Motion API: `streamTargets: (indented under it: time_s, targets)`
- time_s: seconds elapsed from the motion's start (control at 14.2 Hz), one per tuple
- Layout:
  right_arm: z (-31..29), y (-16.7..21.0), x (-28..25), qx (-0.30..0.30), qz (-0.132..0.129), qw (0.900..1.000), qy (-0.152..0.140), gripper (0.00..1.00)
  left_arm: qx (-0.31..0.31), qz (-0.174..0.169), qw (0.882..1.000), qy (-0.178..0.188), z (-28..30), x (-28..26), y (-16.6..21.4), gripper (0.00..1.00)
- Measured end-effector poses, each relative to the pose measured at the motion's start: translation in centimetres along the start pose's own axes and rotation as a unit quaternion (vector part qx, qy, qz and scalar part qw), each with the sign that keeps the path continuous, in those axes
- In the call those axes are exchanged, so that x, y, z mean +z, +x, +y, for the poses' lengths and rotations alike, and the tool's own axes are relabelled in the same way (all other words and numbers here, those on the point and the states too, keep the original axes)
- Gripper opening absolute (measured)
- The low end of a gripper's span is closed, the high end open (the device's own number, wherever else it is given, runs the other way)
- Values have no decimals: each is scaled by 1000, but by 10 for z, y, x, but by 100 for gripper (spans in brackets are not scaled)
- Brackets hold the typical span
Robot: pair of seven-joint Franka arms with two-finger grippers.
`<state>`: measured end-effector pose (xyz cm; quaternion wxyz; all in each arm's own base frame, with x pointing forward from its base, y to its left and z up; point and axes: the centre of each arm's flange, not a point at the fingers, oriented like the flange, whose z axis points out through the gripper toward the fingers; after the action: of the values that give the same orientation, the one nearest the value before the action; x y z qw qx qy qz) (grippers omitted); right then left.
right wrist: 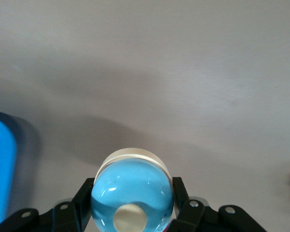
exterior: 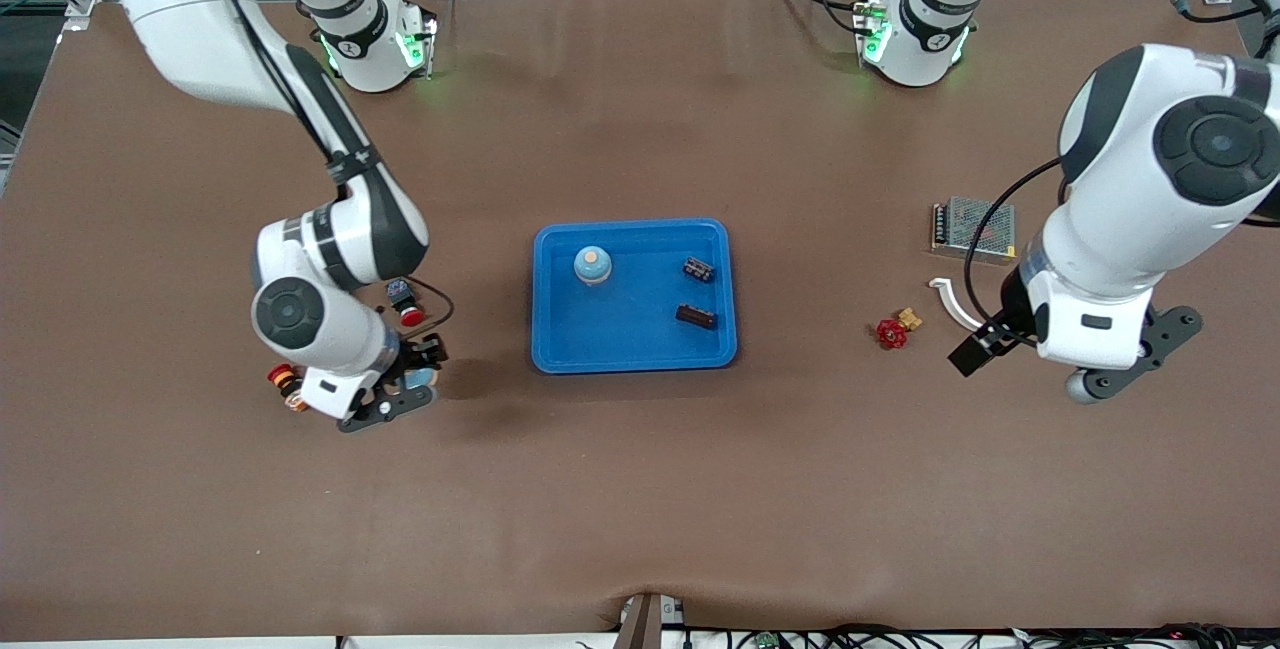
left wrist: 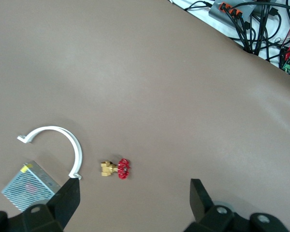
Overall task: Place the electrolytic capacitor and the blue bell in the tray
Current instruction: 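Carry the bell to the tray while the left gripper returns to rest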
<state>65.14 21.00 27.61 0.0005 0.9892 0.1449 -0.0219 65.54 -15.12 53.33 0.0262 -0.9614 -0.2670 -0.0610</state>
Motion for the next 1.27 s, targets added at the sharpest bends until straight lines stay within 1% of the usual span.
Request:
streamTargets:
  time_s: [0.28, 0.49, 0.7, 0.92, 1.13, 1.27]
  targets:
    - [-79, -4, -5, 82, 4, 997, 6, 68, 50, 2, 999, 6, -23, -27, 4, 100]
    - [-127, -11, -8, 118, 9, 993, 7, 68, 95, 10, 995, 5, -38, -52, 2, 100]
    - [-155, -14, -9, 132, 24, 991, 13, 68, 150, 8, 989, 6, -66, -70, 2, 100]
    - [-178, -15, 6, 138, 32, 990, 20, 68, 176, 2, 984, 7, -89, -83, -12, 100]
    - [-203, -21, 32, 135, 29, 990, 21, 68, 203, -3, 979, 13, -102, -95, -35, 100]
    - [-212, -24, 46, 130, 29, 991, 22, 68, 224, -9, 974, 21, -115, -101, -40, 100]
